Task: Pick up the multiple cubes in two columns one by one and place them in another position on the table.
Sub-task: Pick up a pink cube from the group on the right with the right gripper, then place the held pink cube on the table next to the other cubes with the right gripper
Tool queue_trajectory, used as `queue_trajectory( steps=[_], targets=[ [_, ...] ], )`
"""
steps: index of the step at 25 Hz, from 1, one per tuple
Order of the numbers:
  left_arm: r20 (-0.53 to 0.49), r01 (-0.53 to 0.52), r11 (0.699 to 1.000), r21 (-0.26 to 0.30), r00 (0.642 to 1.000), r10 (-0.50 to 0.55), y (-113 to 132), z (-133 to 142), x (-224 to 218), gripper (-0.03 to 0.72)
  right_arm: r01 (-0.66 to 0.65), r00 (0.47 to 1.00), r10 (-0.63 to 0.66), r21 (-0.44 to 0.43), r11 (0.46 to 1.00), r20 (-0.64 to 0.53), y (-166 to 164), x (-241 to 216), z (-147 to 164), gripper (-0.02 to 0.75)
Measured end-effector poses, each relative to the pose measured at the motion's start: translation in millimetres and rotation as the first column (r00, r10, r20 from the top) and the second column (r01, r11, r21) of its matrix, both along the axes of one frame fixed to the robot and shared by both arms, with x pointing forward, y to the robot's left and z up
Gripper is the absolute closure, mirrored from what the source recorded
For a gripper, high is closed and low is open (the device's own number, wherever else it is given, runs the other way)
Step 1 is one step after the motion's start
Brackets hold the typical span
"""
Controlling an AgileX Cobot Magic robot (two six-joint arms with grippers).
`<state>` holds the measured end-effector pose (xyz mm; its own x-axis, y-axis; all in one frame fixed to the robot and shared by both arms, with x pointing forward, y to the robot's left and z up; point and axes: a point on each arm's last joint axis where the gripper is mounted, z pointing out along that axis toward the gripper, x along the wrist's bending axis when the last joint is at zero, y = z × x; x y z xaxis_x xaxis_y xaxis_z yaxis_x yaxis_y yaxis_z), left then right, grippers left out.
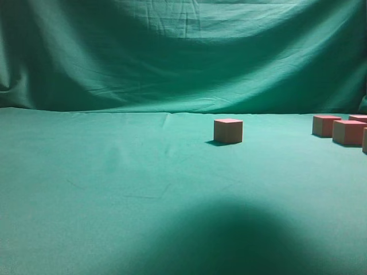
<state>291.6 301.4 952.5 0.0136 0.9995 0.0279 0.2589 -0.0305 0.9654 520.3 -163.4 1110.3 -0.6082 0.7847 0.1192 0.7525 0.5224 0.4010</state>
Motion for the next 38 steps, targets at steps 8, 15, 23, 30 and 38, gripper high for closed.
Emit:
queue_trajectory(
  steps=[8,15,23,30,38],
  targets=[
    [0.000,0.000,1.000,0.000,1.000,0.000,0.0,0.0,0.0,0.688,-0.379,0.919,0.390,-0.151,0.913,0.049,91.1,35.9,-26.9,0.475],
    [0.000,0.000,1.000,0.000,1.000,0.000,0.0,0.0,0.0,0.688,-0.552,0.808,0.582,-0.224,0.803,0.095,123.4,62.4,-65.1,0.475],
    [0.000,0.000,1.000,0.000,1.000,0.000,0.0,0.0,0.0,0.688,-0.607,0.743,0.654,-0.268,0.748,0.143,136.7,82.5,-104.2,0.475],
    [0.000,0.000,1.000,0.000,1.000,0.000,0.0,0.0,0.0,0.688,-0.622,0.734,0.671,-0.292,0.727,0.105,139.4,89.4,-129.9,0.475],
    [0.000,0.000,1.000,0.000,1.000,0.000,0.0,0.0,0.0,0.688,-0.629,0.730,0.677,-0.295,0.719,0.091,146.0,92.9,-148.2,0.475]
  ],
)
